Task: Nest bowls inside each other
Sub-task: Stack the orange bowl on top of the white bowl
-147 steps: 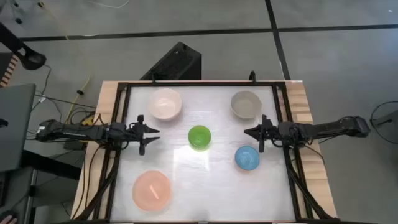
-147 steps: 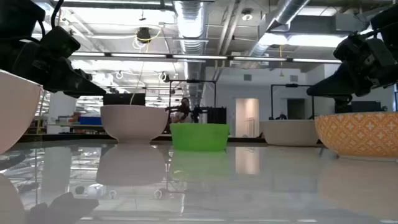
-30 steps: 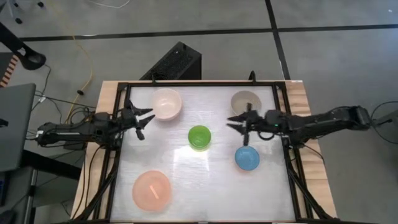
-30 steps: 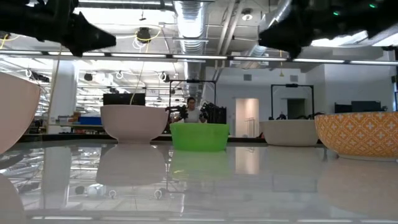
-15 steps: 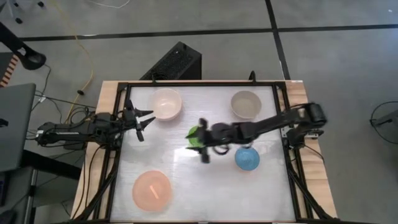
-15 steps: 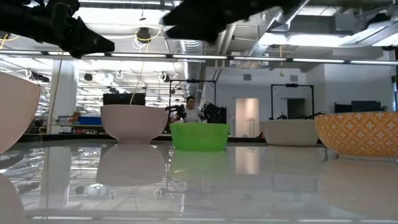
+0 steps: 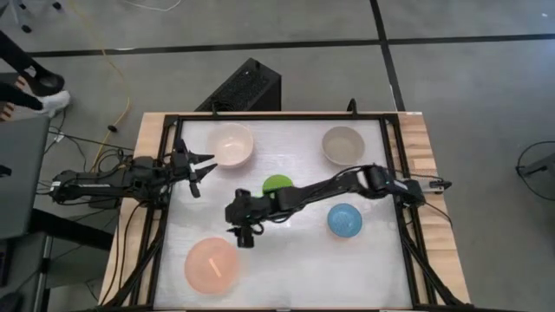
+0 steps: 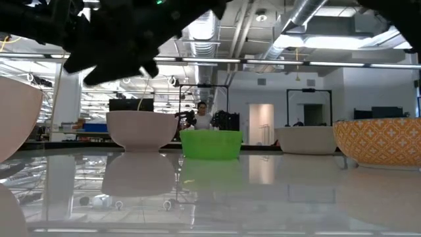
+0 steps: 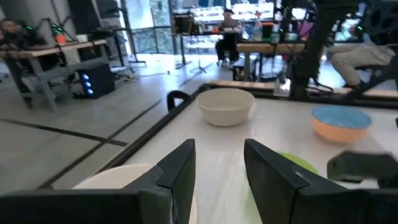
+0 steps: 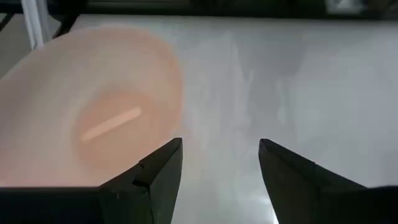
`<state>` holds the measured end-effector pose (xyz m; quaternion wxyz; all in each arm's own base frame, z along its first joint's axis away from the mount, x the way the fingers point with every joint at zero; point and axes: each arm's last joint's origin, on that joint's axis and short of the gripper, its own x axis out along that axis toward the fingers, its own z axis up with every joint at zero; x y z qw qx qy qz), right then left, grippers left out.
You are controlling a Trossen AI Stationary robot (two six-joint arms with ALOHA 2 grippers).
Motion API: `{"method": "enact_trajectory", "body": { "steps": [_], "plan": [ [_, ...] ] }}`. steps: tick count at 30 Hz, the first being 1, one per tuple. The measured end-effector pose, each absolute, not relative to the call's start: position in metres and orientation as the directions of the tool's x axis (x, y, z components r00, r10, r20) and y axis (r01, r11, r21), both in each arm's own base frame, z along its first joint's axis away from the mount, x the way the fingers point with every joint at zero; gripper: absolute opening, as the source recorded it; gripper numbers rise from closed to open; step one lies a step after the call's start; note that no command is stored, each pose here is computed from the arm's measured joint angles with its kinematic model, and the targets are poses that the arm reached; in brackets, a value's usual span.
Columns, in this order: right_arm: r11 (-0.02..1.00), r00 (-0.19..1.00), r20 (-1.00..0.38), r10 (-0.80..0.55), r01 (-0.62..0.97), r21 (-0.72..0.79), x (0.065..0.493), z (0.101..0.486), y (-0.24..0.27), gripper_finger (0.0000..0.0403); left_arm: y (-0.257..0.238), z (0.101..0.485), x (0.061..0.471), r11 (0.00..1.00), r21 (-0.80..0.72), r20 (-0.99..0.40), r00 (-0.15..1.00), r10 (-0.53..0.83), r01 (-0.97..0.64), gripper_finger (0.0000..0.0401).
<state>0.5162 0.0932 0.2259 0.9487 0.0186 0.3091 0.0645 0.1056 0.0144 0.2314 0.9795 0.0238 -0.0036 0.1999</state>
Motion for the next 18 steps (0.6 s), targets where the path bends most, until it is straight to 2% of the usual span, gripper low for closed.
{"method": "enact_trajectory", "body": {
  "steps": [7, 12, 18],
  "plan": [
    [0.971, 0.801, -0.566, 0.196, -0.076, 0.228, 0.542, 0.204, 0.114, 0.0233, 0.014, 0.224, 0.106, 0.930, 0.031, -0.056, 0.929, 0.367, -0.365, 0.0128],
    [0.965, 0.787, -0.583, 0.200, -0.056, 0.256, 0.552, 0.181, 0.120, 0.0233, 0.014, 0.225, 0.106, 0.930, 0.031, -0.052, 0.929, 0.366, -0.365, 0.0128],
    [0.965, 0.779, -0.596, 0.196, -0.044, 0.259, 0.551, 0.177, 0.122, 0.0220, 0.014, 0.225, 0.106, 0.931, 0.030, -0.051, 0.929, 0.366, -0.365, 0.0128]
  ]
}}
